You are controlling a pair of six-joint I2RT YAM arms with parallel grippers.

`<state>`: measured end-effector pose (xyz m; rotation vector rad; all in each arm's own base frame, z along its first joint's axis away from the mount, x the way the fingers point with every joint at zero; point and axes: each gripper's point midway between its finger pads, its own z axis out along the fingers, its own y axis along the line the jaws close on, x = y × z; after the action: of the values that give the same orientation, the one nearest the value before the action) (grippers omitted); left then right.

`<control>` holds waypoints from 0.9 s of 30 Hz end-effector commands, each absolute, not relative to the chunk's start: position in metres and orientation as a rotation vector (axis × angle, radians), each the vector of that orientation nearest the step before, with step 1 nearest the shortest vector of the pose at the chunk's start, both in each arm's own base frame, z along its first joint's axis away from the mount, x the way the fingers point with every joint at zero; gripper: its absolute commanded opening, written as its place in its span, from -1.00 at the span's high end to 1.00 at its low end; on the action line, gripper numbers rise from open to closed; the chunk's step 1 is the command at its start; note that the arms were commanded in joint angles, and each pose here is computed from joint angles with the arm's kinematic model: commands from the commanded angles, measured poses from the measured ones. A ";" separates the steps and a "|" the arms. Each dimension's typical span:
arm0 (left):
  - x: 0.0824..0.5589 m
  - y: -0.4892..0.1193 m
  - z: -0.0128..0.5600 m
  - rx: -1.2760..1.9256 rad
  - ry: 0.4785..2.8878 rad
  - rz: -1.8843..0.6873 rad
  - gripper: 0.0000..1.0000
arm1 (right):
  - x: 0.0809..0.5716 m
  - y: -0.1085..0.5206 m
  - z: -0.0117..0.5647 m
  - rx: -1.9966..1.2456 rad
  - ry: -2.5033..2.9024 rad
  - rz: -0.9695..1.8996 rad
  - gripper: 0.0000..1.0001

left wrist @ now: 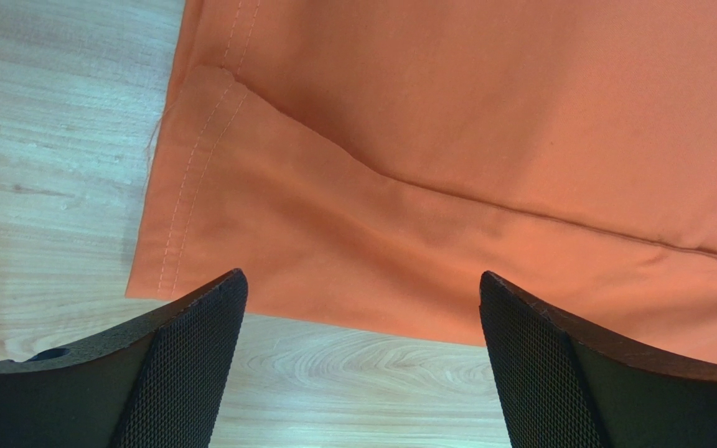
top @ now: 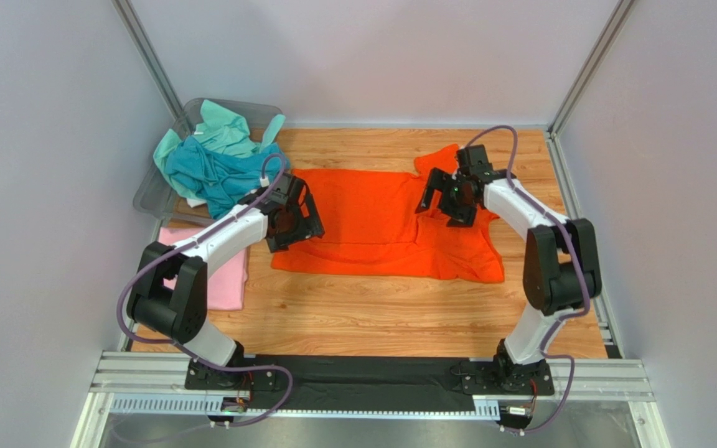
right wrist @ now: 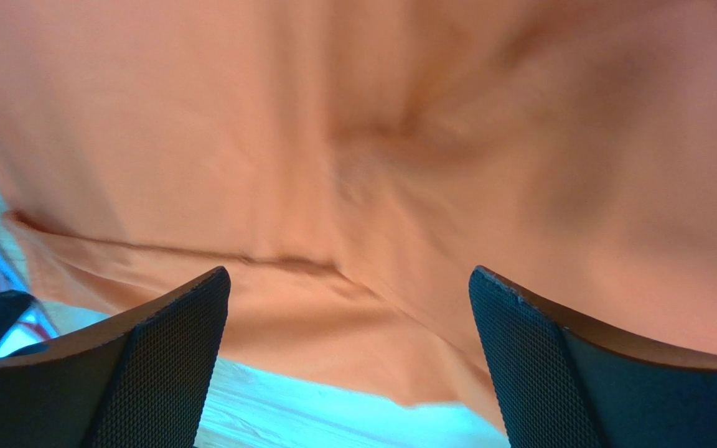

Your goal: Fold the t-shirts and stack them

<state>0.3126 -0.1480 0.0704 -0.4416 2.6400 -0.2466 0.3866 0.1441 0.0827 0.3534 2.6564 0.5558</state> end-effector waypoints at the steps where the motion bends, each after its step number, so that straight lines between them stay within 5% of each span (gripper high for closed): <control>1: 0.331 -0.157 0.076 -0.391 2.613 -0.281 -0.99 | 0.358 0.096 0.079 0.493 2.652 0.423 -1.00; 14: 0.292 -0.150 0.025 -0.449 2.761 -0.244 -0.99 | 0.262 0.046 0.006 0.753 2.757 0.302 -1.00; 27: 0.189 -0.141 0.018 -0.498 2.801 -0.352 -0.99 | 0.185 0.045 0.022 0.971 2.673 0.351 -1.00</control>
<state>0.2263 -0.1459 0.0278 -0.4396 2.7268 -0.3557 0.2193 0.0451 0.0297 0.8308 2.5970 0.3968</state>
